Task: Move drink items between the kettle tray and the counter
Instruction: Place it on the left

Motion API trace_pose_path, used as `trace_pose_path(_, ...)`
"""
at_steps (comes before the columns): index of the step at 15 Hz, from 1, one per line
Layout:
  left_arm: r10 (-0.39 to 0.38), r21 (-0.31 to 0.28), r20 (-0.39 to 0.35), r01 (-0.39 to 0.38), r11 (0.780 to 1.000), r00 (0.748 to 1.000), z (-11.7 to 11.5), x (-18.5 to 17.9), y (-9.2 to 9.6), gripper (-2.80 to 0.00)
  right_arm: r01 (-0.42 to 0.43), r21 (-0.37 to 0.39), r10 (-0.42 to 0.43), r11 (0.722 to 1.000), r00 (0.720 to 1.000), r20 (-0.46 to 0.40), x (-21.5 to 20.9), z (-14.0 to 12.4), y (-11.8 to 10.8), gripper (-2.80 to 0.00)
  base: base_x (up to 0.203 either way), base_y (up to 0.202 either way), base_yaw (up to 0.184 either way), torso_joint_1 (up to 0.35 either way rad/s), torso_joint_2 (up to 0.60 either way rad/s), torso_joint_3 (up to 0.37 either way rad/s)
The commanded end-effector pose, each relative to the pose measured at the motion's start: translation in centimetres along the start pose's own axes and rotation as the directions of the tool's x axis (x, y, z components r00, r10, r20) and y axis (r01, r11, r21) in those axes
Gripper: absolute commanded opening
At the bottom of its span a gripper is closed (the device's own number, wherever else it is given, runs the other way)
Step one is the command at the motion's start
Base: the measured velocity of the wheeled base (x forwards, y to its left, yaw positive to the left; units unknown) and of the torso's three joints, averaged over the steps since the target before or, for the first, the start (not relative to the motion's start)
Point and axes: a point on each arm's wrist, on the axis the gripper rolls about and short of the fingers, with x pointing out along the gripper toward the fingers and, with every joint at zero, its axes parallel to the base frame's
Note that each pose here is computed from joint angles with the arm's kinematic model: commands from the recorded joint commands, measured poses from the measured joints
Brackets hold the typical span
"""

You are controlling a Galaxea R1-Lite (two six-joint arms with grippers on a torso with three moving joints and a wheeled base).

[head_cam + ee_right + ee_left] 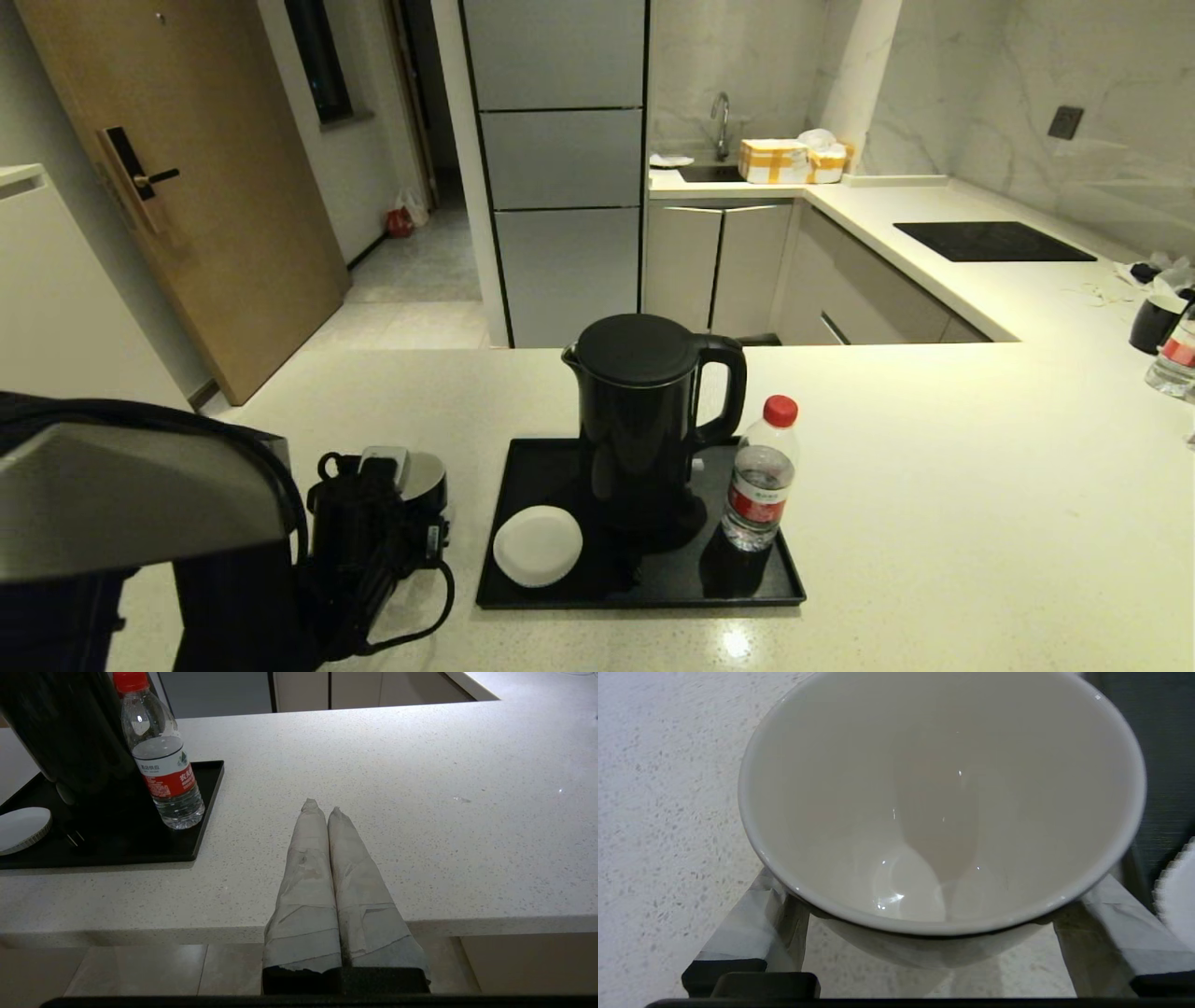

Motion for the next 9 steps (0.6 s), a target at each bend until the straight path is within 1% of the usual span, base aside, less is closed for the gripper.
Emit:
trace_pose_path(1, 0.006, 0.021, -0.042, -0.005, 1.0, 0.999, -2.1, 0.83, -0.26, -2.8, -0.001, 0.001, 0.001, 1.0, 1.0, -0.001, 0.01, -0.05, 0.0, -2.8, 0.0, 0.0, 0.0, 0.0, 0.0, 0.0)
trace_pose_path(3, 0.005, 0.019, -0.036, -0.004, 1.0, 0.999, -2.45, 0.92, -0.27, -2.8, -0.002, -0.001, 0.002, 1.0, 1.0, -0.001, 0.01, -0.05, 0.0, -2.8, 0.0, 0.0, 0.0, 0.0, 0.0, 0.0)
trace_pose_path(4, 0.005, 0.022, -0.04, -0.004, 1.0, 0.999, -2.55, 0.81, -0.24, -0.45, -0.001, 0.001, 0.001, 1.0, 1.0, -0.001, 0.01, -0.05, 0.0, -2.8, 0.0, 0.0, 0.0, 0.0, 0.0, 0.0)
trace_pose_path(5, 0.005, 0.024, -0.042, -0.004, 1.0, 0.999, -2.6, 0.67, -0.19, 0.0, -0.001, 0.001, 0.001, 1.0, 1.0, -0.001, 0.01, -0.05, 0.0, -2.8, 0.0, 0.0, 0.0, 0.0, 0.0, 0.0)
trace_pose_path(9, 0.002, 0.022, -0.041, -0.001, 1.0, 0.999, -2.53, 0.38, -0.08, 0.0, -0.001, 0.001, 0.001, 1.0, 1.0, -0.001, 0.01, -0.05, 0.0, -2.8, 0.0, 0.0, 0.0, 0.0, 0.0, 0.0)
